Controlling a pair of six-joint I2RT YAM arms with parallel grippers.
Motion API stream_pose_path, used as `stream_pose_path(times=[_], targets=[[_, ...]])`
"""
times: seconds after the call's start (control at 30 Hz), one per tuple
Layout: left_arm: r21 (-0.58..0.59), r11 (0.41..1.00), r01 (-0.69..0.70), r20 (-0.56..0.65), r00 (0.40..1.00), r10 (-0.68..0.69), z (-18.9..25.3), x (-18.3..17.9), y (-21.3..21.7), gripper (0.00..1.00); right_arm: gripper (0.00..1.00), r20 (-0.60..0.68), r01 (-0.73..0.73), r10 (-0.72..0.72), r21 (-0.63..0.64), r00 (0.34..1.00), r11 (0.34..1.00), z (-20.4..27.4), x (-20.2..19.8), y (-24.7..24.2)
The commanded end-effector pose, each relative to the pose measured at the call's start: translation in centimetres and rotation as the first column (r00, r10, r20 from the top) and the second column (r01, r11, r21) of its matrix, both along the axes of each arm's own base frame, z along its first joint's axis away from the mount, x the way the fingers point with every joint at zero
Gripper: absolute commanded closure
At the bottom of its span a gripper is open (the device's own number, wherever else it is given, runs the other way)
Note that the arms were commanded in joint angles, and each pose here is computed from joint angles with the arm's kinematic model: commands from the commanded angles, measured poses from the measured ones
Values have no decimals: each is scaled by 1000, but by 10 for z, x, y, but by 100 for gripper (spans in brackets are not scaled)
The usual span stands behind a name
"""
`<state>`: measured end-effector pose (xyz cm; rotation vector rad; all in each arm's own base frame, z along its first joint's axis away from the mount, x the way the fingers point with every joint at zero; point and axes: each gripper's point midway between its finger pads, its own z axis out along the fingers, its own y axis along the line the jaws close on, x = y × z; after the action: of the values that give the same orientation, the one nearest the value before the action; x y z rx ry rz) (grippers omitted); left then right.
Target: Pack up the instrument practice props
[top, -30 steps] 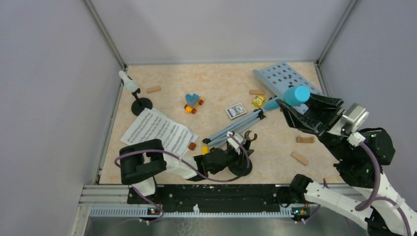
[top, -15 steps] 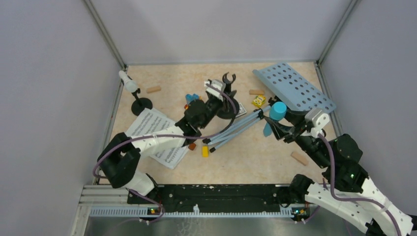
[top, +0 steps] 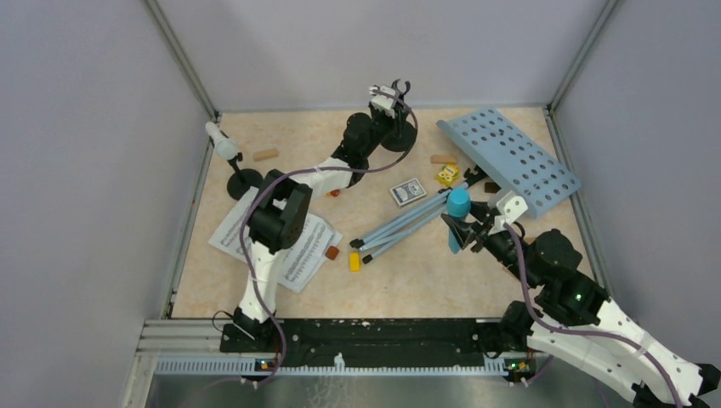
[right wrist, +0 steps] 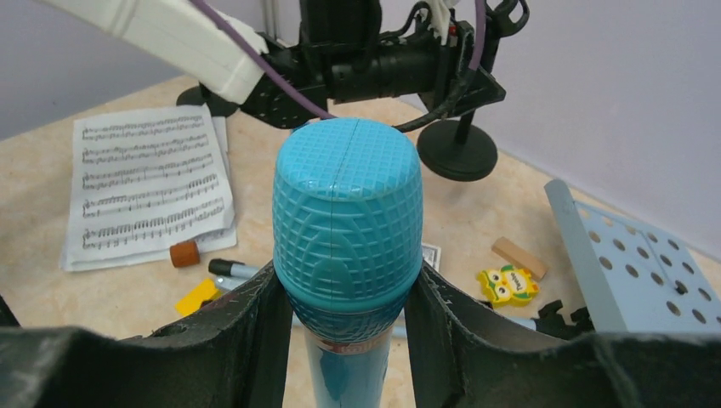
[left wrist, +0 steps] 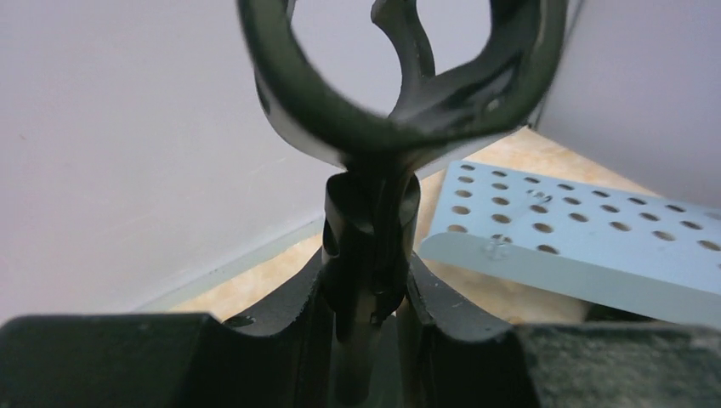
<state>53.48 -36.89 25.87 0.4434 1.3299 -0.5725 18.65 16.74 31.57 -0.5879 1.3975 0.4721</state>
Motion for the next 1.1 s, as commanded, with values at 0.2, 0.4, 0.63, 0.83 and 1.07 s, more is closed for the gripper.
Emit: stream_pose_path(times=[0.2,0.4,0.63,0.83,1.07], targets=[[-103,994,39,120,992,-27,1,71,-5,100,100,-37,3,-2,25,999,1000,-21,8,11],[-82,994,73,56,996,-69,-38,73,-12,100,100,-46,13,-12,20,999,1000,-31,11,13],[-70,993,98,-18,995,-100,-51,48,-5,11,100,-78,43,-39,51,996,998,-24,14,11],[-48,997,59,-58,996,-62,-31,23,16,1,100,-170,112,-88,135,982,984,-6,15,2],[-13,1000,12,-115,993,-14,11,-31,55,1,100,-268,245,-182,224,946,943,16,18,-18]])
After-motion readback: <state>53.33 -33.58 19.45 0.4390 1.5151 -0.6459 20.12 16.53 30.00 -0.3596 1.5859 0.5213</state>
